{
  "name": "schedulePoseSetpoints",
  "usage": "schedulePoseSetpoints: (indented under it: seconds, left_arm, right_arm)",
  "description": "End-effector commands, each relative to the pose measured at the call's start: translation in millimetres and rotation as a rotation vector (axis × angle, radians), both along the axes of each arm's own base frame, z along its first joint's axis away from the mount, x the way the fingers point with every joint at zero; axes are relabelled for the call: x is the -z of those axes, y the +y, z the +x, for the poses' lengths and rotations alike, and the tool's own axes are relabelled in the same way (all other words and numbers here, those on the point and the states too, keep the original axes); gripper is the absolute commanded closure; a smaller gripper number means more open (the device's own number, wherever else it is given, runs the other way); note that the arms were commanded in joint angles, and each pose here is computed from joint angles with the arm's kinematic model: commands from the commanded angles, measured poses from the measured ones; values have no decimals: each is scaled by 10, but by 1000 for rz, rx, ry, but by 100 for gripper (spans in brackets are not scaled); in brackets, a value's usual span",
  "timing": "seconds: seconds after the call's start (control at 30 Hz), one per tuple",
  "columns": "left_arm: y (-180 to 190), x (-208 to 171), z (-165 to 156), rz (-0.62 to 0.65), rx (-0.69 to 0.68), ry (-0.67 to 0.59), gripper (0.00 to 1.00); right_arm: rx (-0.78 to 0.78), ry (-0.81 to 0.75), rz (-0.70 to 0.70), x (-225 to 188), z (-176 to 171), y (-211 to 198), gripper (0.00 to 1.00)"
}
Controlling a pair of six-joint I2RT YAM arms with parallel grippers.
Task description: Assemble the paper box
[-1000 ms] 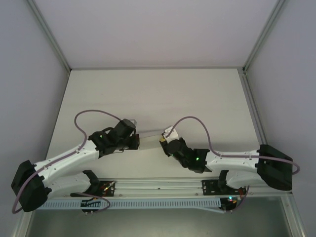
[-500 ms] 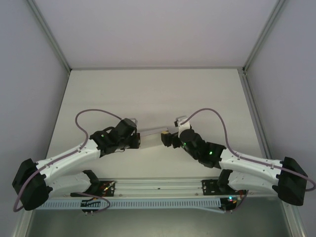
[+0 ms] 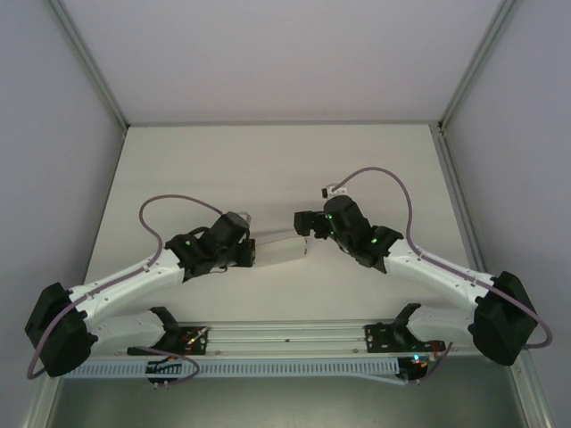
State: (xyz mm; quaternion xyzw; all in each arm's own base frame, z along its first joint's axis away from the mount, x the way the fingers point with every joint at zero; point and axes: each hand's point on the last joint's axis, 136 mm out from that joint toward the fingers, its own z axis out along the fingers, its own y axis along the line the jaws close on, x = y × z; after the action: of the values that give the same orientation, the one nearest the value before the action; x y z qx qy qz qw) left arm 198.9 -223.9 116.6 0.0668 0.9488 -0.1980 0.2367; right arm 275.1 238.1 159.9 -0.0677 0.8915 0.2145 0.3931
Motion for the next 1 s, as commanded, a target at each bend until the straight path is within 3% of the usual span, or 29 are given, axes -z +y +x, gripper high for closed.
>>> schedulePoseSetpoints:
  seconds: [0.0, 0.23, 0.57, 0.7, 0.97]
  left_arm:
    - [132, 199, -114, 103, 28, 53, 100]
    - [127, 221, -118, 102, 37, 52, 100]
    - [93, 205, -106, 105, 62, 44, 99]
    - [30, 195, -129, 93, 90, 61, 93]
    - [83, -19, -197, 118, 109, 87, 65]
  right_arm:
    - [-48, 82, 31, 197, -89, 89, 4]
    - [27, 189, 9, 645, -137, -111, 11]
    - [88, 337, 69, 1216, -464, -278, 24]
    - [104, 354, 42, 1398, -577, -408, 28]
    - [53, 320, 50, 1484, -651, -345, 31]
